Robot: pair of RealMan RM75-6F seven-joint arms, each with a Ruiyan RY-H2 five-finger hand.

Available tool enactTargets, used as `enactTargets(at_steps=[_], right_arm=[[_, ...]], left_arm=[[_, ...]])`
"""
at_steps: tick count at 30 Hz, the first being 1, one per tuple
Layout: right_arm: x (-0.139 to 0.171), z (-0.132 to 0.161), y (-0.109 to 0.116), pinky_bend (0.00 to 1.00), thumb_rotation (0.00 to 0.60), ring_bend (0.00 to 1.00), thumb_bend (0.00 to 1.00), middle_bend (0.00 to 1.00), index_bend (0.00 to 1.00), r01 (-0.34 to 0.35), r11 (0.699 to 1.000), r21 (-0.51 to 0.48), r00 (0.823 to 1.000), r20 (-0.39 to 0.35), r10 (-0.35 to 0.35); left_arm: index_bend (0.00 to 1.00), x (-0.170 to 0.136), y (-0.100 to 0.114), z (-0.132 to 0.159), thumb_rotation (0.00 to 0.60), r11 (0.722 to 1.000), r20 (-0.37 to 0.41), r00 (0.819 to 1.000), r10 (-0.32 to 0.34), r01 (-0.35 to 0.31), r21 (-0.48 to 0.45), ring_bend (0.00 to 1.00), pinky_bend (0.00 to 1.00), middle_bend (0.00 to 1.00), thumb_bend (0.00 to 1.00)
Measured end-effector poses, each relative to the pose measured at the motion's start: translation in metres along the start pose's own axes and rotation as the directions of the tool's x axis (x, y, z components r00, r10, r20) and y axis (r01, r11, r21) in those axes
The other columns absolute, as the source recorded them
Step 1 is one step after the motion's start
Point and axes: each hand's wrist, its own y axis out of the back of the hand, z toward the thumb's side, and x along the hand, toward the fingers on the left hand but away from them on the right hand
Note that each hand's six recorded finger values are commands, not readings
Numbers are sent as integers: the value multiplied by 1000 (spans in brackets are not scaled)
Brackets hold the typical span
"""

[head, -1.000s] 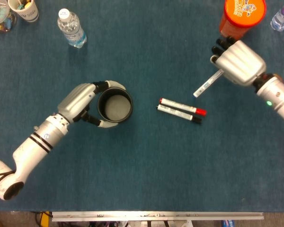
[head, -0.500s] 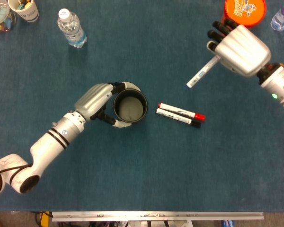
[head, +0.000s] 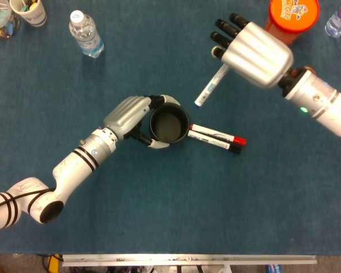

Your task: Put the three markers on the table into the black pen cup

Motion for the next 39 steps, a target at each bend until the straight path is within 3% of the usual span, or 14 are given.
enactTargets(at_steps=[10, 24, 26, 28, 33, 39], right_arm=[[-19, 24, 13, 304, 600, 234, 316, 396, 672, 14, 998, 64, 997, -74, -10], [-38, 65, 11, 255, 600, 193, 317, 371, 661, 24, 989, 148, 987, -162, 1], [-40, 69, 11, 239, 600, 174, 317, 349, 599, 30, 986, 161, 985, -170, -2], [-40, 72, 11, 214, 600, 139, 294, 309, 447, 34, 985, 169, 985, -171, -5], [-40, 74, 12, 190, 600, 97, 112, 258, 158, 57, 984, 168, 988, -154, -31], [-37, 69, 21, 190, 600, 97, 24, 258, 124, 128, 985, 113, 989, -85, -119]], left_arm=[[269, 10, 3, 7, 600, 1000, -24, 1000, -9, 9, -2, 346, 292, 374, 151], [267, 16, 9, 18, 600, 1000, -33, 999, -6, 5, -13, 346, 292, 373, 150], [267, 17, 9, 18, 600, 1000, -35, 999, -6, 6, -15, 346, 291, 373, 150], [267, 17, 10, 18, 600, 1000, -36, 999, -4, 4, -16, 346, 291, 373, 151], [267, 17, 13, 18, 600, 1000, -39, 999, 0, -1, -28, 346, 291, 373, 150], [267, 18, 21, 16, 600, 999, -43, 999, 23, -25, -48, 346, 292, 373, 150]])
